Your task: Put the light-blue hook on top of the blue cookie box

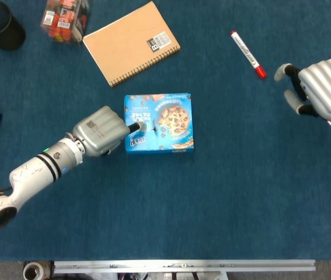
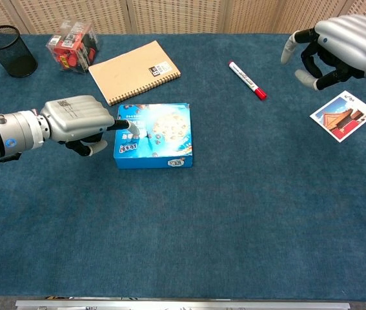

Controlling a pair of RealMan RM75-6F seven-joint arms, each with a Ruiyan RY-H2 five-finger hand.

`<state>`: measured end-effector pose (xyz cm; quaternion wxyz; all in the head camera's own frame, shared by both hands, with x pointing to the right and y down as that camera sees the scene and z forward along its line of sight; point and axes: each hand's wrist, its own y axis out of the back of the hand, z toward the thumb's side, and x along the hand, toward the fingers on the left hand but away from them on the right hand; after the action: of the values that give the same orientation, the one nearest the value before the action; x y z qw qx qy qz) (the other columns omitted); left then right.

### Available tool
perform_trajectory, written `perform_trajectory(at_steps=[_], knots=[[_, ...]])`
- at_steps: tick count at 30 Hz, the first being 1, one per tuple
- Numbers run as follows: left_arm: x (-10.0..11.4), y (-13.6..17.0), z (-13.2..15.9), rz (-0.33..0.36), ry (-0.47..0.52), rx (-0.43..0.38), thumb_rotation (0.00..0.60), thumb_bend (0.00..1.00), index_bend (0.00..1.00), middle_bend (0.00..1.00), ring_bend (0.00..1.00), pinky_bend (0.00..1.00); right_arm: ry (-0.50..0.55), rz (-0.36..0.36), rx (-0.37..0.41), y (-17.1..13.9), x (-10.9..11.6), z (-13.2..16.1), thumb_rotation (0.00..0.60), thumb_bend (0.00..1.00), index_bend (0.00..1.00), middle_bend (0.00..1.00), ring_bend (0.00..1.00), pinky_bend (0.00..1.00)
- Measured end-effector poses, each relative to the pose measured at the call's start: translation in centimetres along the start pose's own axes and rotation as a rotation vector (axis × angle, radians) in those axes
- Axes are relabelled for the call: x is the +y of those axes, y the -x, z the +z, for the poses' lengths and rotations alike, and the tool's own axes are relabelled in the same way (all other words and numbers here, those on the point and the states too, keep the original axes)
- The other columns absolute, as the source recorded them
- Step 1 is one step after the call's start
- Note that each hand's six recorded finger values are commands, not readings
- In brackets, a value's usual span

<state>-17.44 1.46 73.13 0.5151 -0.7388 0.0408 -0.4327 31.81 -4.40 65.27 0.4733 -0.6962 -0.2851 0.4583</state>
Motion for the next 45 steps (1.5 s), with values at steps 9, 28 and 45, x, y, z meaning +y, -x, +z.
perform_trajectory(at_steps=[9,28,45], knots=[[0.1,0.5,0.0,0.005,0.003,0.002,0.600,0.82,0.15,1.00,1.00,1.00,0.002,-0.002,-0.003,-0.2,0.1,-0.1,0.600,0.41,0.42,0.81,0.92,0.85],[0.1,-0.1,0.7,0.002,-0.007,-0.018,0.600,0.82,0.15,1.00,1.00,1.00,0.002,-0.005,-0.012,-0.4,0.2,-0.4,0.600,0.41,0.42,0.81,0.92,0.85],[0.7,-0.8,0.9,0.015,-0.002,-0.020,0.600,0.82,0.16,1.00,1.00,1.00,0.007,-0.009,-0.019,-0.6,0.3,-0.7,0.600,0.41,0.42,0.81,0.92,0.85]])
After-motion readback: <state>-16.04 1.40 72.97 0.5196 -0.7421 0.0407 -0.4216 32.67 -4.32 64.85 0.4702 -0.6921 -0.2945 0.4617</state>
